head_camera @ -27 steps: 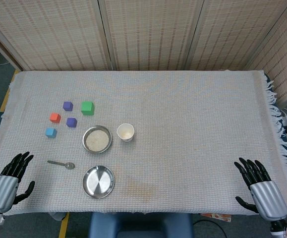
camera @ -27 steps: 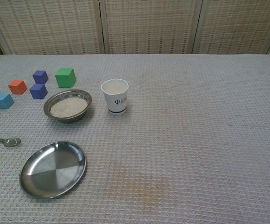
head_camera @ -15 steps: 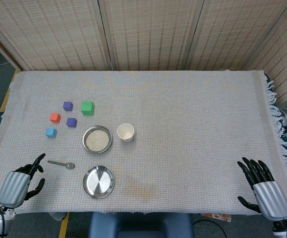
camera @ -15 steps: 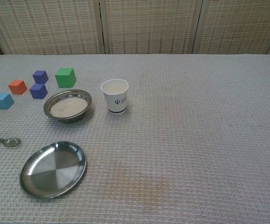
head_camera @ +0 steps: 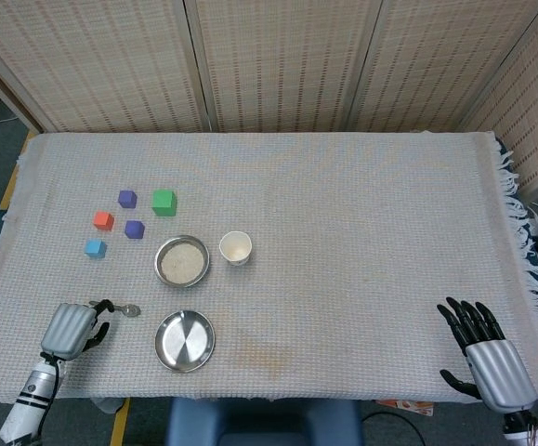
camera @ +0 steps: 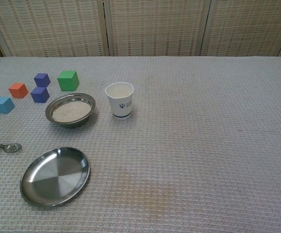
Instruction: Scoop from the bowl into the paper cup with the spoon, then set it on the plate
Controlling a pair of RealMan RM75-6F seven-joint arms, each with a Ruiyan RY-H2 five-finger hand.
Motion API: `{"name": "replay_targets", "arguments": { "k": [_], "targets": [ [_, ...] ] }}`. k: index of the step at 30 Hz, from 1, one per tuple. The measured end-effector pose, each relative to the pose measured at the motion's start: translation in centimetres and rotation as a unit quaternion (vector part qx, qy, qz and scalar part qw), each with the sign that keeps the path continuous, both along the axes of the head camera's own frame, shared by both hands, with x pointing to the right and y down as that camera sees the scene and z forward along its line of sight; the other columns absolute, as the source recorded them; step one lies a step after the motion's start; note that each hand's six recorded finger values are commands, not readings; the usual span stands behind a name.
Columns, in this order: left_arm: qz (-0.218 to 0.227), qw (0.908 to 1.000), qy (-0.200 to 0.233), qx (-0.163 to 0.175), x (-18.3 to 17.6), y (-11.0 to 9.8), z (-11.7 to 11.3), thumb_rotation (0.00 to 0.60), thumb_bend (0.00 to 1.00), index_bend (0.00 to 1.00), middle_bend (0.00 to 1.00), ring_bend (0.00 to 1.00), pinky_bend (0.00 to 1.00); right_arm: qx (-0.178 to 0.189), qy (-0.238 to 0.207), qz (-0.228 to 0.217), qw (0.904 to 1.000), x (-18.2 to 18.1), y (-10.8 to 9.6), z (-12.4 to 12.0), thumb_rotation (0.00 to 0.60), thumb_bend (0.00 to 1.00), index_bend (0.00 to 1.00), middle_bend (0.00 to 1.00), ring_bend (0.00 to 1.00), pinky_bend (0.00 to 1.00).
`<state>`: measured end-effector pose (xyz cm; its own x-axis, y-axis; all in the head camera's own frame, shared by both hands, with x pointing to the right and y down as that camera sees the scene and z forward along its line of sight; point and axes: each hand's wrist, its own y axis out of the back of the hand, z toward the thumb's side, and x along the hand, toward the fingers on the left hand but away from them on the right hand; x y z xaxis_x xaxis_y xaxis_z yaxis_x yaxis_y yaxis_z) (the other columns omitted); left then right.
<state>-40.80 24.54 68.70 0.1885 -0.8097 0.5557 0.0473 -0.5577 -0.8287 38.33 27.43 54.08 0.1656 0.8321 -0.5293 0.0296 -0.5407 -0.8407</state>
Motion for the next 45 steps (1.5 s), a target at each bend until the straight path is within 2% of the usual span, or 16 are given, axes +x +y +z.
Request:
{"name": "replay_targets", "arguments": {
  "k": [5, 11, 25, 36, 45],
  "targets": [
    [-0.003, 0.9999, -0.014, -0.003, 0.0, -0.6, 2.0, 0.6, 0.42, 0.43, 1.0, 1.0, 1.0, 0.004, -0.003, 0.0, 1.0, 0.0, -0.2, -0.2, 0.6, 0.06, 0.0, 0.0, 0.0, 0.0],
    [-0.006, 0.9995, -0.031, -0.005, -0.4, -1.2, 3.4, 0.6, 0.42, 0.43, 1.0, 1.0, 1.0, 0.007, -0.004, 0.002, 1.0, 0.1, -0.2, -0.3, 0.6, 0.06, 0.0, 0.0, 0.0, 0.0],
    [0.007, 0.9967, -0.08, 0.015, -2.1, -1.7, 4.2, 0.6, 0.42, 0.46, 1.0, 1.0, 1.0, 0.003, -0.001, 0.003, 1.0, 0.1, -0.2, -0.1, 0.6, 0.06, 0.0, 0.0, 0.0, 0.0],
    [0.001, 0.9967, -0.081, 0.004, -2.7, -1.6, 5.0, 0.6, 0.42, 0.46, 1.0, 1.0, 1.0, -0.001, 0.002, 0.002, 1.0, 0.0, -0.1, 0.1, 0.6, 0.06, 0.0, 0.0, 0.0, 0.0],
    [-0.001, 0.9967, -0.081, -0.003, -2.8, -1.6, 5.4, 0.6, 0.42, 0.53, 1.0, 1.0, 1.0, -0.003, 0.003, 0.002, 1.0, 0.0, -0.1, 0.2, 0.6, 0.06, 0.0, 0.0, 0.0, 0.0]
  ]
}}
